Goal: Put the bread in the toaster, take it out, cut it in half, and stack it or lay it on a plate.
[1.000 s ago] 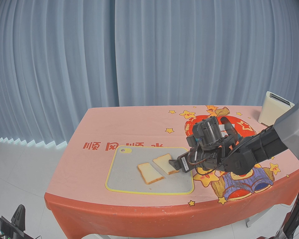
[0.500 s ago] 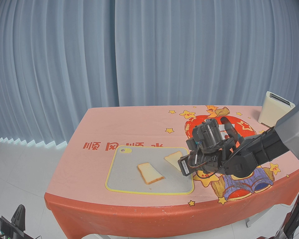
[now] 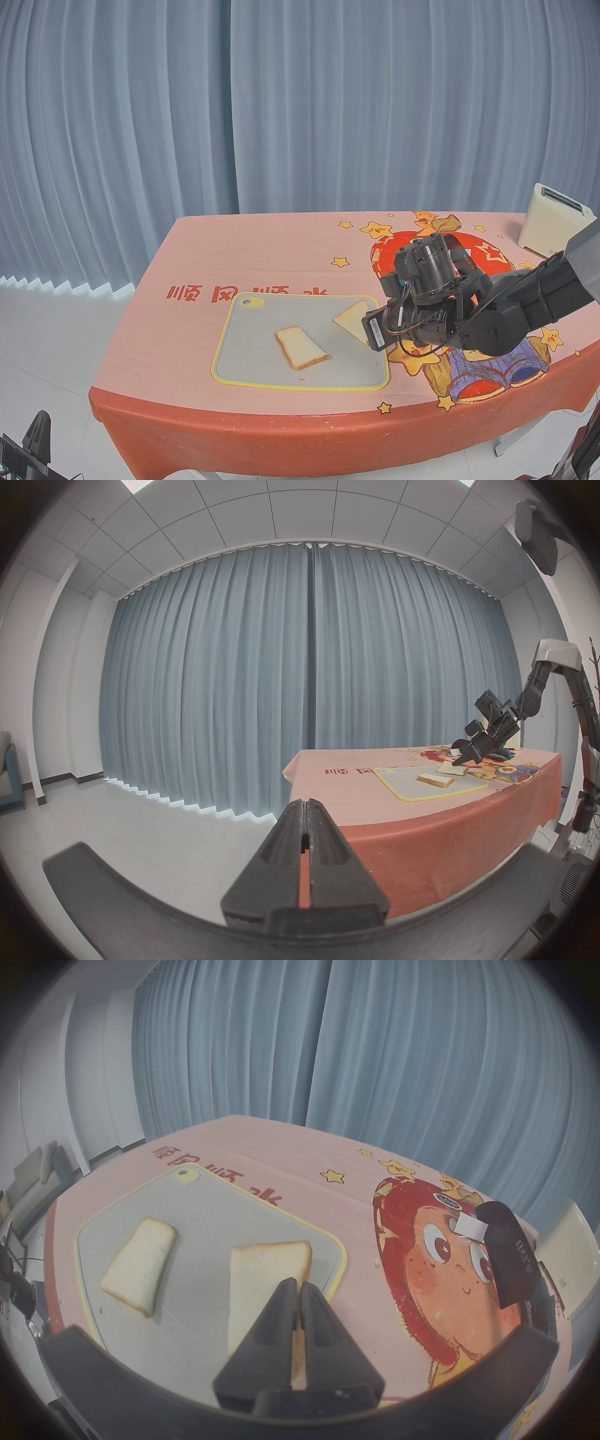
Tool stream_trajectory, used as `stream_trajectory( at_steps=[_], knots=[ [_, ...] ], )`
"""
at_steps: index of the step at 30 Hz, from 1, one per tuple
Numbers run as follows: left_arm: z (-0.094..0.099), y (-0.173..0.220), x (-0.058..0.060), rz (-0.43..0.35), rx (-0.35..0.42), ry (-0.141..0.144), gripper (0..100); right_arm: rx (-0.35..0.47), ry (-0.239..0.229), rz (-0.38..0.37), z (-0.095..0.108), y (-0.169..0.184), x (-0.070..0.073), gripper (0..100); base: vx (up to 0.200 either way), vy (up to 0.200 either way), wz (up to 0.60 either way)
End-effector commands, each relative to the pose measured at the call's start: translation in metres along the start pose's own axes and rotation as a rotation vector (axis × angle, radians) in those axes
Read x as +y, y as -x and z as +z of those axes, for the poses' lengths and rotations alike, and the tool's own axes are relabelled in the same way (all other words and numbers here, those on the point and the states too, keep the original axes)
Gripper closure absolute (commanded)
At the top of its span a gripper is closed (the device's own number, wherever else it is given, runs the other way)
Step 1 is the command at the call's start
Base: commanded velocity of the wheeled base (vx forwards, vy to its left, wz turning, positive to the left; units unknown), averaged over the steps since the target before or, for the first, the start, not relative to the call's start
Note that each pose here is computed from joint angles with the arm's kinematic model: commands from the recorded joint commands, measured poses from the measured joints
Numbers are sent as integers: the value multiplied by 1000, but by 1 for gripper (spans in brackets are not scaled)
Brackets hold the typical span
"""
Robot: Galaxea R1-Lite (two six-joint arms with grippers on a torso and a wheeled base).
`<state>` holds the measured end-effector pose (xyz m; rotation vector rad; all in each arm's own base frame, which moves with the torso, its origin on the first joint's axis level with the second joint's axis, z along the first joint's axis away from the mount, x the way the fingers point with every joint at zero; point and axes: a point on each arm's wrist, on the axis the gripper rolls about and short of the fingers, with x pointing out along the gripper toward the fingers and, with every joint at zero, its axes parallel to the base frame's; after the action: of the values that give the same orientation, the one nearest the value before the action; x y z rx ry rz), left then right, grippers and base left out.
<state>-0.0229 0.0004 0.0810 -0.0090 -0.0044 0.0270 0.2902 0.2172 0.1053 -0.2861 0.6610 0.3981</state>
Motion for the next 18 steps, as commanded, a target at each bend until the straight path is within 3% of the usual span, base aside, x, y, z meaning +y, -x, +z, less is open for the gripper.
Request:
stream_trajectory(
  at_steps=[1,8,11,18],
  knots=[
    [-5,0,0,1,1,0,100,-37,-4,7,7,12,1,100,0,0,0],
    [-5,0,0,1,1,0,100,-82,-24,4,14,21,-1,100,0,0,0],
    [-5,0,0,1,1,0,100,-104,-62,6,15,36,-5,100,0,0,0],
    [-5,0,0,1,1,0,100,-155,-83,9,11,75,-15,100,0,0,0]
  ],
)
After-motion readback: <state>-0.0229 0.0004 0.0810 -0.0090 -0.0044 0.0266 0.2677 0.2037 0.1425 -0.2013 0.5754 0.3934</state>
